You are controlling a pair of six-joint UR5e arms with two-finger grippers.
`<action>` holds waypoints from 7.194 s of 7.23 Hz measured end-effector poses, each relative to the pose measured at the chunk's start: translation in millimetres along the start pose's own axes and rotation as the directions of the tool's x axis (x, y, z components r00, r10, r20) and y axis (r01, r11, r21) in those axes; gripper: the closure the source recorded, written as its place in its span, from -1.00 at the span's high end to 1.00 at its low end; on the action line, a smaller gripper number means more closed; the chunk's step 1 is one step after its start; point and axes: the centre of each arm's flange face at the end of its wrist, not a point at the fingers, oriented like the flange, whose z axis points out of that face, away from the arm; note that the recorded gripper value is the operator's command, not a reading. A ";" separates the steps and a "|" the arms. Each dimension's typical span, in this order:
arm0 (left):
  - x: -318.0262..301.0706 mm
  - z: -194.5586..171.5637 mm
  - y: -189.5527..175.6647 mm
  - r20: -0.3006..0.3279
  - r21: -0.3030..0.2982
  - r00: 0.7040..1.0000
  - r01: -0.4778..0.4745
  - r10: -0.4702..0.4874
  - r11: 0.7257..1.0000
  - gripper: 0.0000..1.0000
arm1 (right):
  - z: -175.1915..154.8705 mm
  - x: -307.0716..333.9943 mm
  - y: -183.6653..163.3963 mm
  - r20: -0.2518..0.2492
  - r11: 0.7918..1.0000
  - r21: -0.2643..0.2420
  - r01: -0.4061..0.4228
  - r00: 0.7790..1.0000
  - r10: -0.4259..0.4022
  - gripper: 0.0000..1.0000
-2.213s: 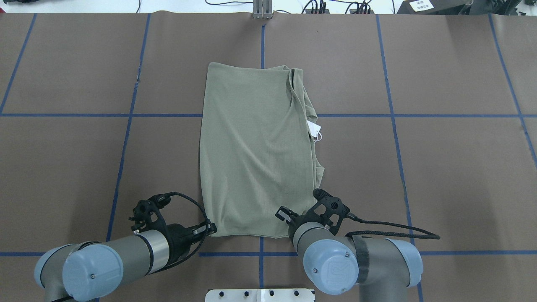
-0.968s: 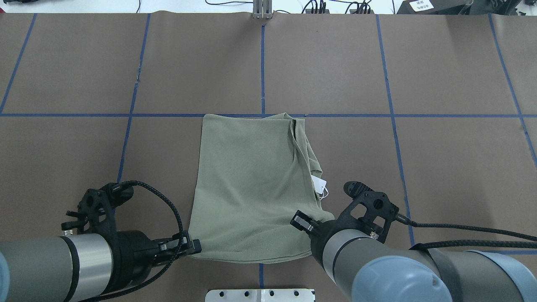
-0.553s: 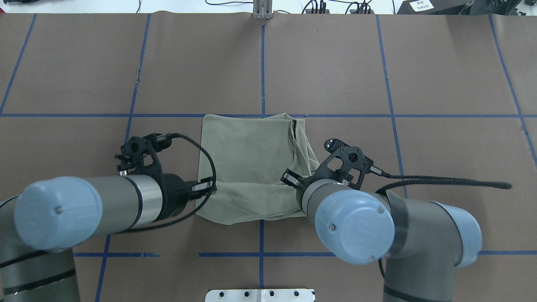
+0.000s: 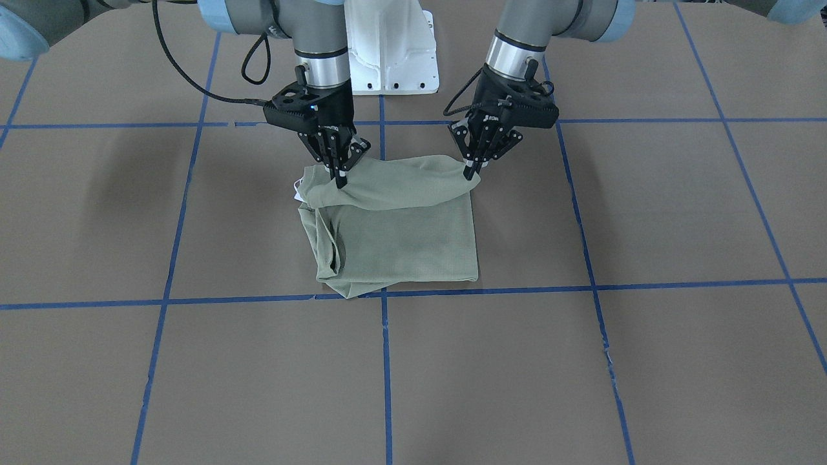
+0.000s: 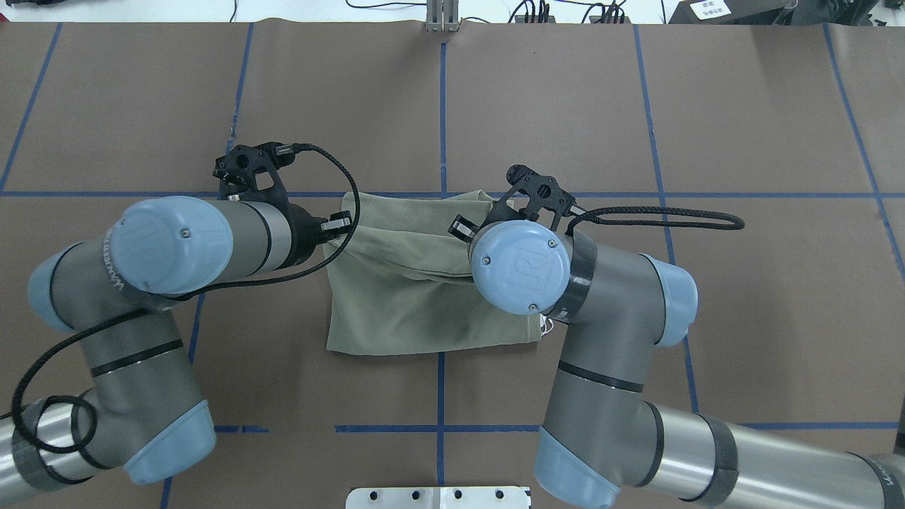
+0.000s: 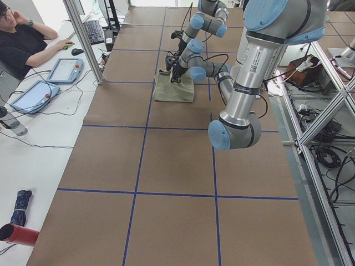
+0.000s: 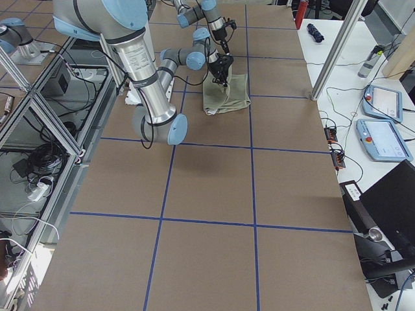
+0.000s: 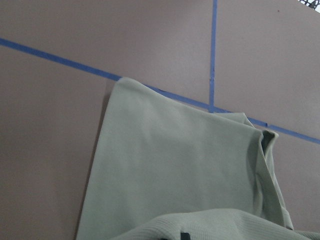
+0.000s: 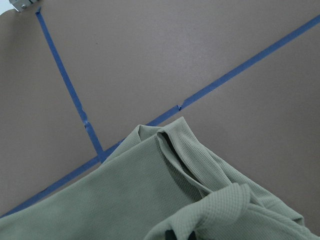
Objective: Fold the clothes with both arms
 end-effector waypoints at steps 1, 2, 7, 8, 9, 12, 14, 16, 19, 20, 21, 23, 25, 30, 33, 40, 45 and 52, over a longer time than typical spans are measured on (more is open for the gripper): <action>1.5 25.7 -7.4 0.010 0.010 1.000 -0.005 0.005 1.000 -1.00 | 18.4 -8.6 -5.3 -0.007 1.000 0.010 -0.002 1.000 0.002 -1.00; -1.4 47.5 -10.1 0.004 0.015 1.000 -0.015 0.015 1.000 -1.00 | 36.4 -16.6 -10.2 -0.017 1.000 0.020 -0.004 1.000 0.004 -1.00; -3.0 83.3 -15.6 0.015 0.023 0.999 -0.044 0.044 0.999 -0.80 | 79.3 -25.6 -28.7 -0.083 0.998 0.055 0.008 0.997 -0.003 -0.28; -2.7 85.6 -16.7 0.017 0.024 0.999 -0.046 0.045 0.999 0.98 | 80.8 -25.3 -30.0 -0.087 0.998 0.057 0.011 0.996 -0.006 0.99; -1.9 85.1 -18.2 0.013 0.025 0.998 -0.061 0.061 0.998 1.00 | 80.1 -27.7 -30.6 -0.085 0.998 0.057 0.028 0.996 -0.023 1.00; -9.1 62.1 -57.2 -0.029 -0.024 0.977 -0.211 0.210 0.977 1.00 | 56.8 -51.6 -29.1 -0.046 0.996 0.011 0.092 0.995 -0.091 1.00; -24.1 47.8 -80.9 -0.056 -0.062 0.960 -0.277 0.274 0.959 1.00 | 52.1 -47.1 -0.2 -0.038 0.989 -0.028 0.148 0.988 -0.149 1.00; -27.1 45.5 -84.4 -0.060 -0.066 0.958 -0.284 0.280 0.957 1.00 | 62.9 -28.9 41.6 -0.058 0.976 -0.051 0.213 0.975 -0.216 1.00; -27.7 45.2 -84.6 -0.060 -0.066 0.958 -0.283 0.280 0.957 1.00 | 83.5 -20.8 44.4 -0.095 0.950 -0.048 0.309 0.945 -0.313 1.00; -28.0 45.2 -84.5 -0.060 -0.067 0.958 -0.283 0.279 0.957 1.00 | 95.5 -24.1 28.0 -0.121 0.950 -0.032 0.310 0.943 -0.312 1.00; -28.7 45.2 -84.7 -0.059 -0.068 0.959 -0.282 0.278 0.957 1.00 | 110.6 -31.9 5.4 -0.154 0.952 -0.009 0.305 0.941 -0.302 1.00; -29.1 43.7 -84.3 -0.061 -0.067 0.959 -0.281 0.278 0.957 1.00 | 146.2 -46.9 -73.0 -0.250 0.953 0.052 0.298 0.928 -0.276 1.00; -28.1 40.2 -83.7 -0.067 -0.066 0.959 -0.279 0.275 0.958 1.00 | 158.8 -43.7 -162.4 -0.320 0.941 0.089 0.325 0.904 -0.282 1.00; -30.7 39.2 -82.1 -0.066 -0.068 0.959 -0.279 0.275 0.958 1.00 | 128.2 -75.2 -113.5 -0.138 0.965 0.017 0.262 0.956 -0.257 0.86; -33.8 40.4 -81.5 -0.063 -0.070 0.959 -0.279 0.275 0.958 1.00 | 132.8 -70.9 -58.0 -0.124 0.960 -0.006 0.280 0.953 -0.278 0.39; -35.0 40.7 -81.3 -0.061 -0.070 0.961 -0.275 0.271 0.959 1.00 | 128.9 -67.6 -53.9 -0.115 0.953 0.000 0.304 0.946 -0.302 -1.00; -37.9 41.8 -81.0 -0.056 -0.072 0.961 -0.274 0.271 0.959 1.00 | 140.8 -47.3 -117.0 -0.165 0.931 0.040 0.363 0.921 -0.352 1.00; -77.2 -25.4 -105.2 -0.042 -0.112 0.911 -0.412 0.410 0.904 1.00 | 62.2 24.3 -268.3 -0.001 0.806 -0.218 0.550 0.826 -0.563 1.00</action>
